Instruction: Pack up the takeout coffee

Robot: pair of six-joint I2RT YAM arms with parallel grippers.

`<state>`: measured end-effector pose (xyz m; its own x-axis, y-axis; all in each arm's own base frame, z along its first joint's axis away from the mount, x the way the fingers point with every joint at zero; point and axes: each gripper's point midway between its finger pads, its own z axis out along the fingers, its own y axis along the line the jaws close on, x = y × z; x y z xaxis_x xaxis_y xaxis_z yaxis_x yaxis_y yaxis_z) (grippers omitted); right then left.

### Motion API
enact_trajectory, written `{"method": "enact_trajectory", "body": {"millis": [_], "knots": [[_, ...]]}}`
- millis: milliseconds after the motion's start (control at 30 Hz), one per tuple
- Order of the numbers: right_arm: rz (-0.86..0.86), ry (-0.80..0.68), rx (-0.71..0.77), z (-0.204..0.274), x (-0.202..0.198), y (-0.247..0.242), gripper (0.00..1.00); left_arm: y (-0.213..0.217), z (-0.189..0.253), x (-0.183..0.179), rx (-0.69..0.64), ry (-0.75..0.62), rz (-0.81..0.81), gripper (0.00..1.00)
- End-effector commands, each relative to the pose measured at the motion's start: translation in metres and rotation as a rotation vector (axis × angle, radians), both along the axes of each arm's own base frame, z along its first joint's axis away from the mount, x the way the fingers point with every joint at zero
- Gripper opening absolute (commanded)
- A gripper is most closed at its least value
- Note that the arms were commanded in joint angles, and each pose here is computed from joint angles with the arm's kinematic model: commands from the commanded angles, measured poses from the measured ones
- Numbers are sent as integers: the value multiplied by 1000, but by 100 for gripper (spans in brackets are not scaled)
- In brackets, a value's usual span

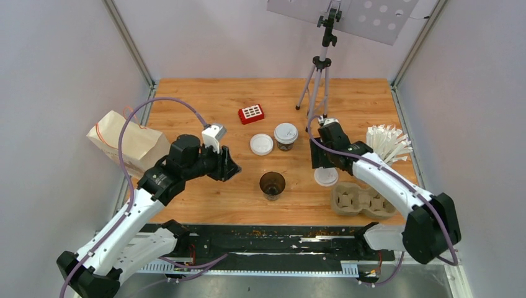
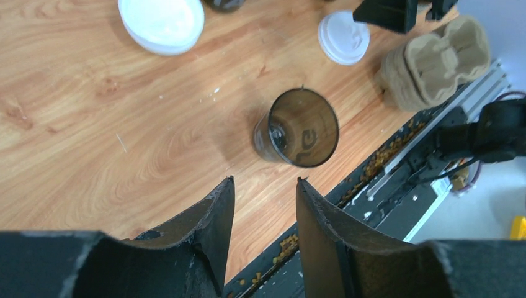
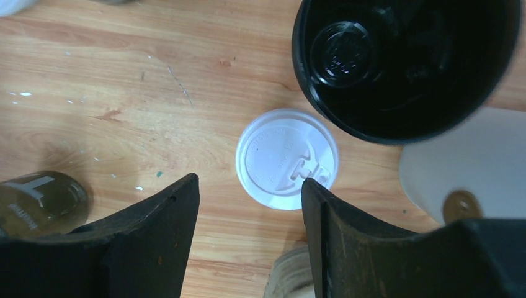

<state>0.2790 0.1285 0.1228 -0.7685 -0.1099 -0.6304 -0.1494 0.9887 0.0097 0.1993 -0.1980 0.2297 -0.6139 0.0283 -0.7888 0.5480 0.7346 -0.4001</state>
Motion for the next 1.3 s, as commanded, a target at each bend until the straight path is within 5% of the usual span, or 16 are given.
{"method": "enact_trajectory", "body": {"millis": [0, 667, 1100, 1267], "knots": [[19, 85, 77, -25, 4, 18, 61, -4, -20, -7, 14, -33, -79, 49], [57, 222, 99, -88, -11, 29, 51, -9, -33, -17, -10, -72, -157, 52], [163, 241, 346, -69, -27, 78, 47, -2, -40, -12, 35, -54, -113, 52], [172, 201, 306, -45, -24, 73, 54, 0, -41, -11, 42, -56, -103, 52]]}}
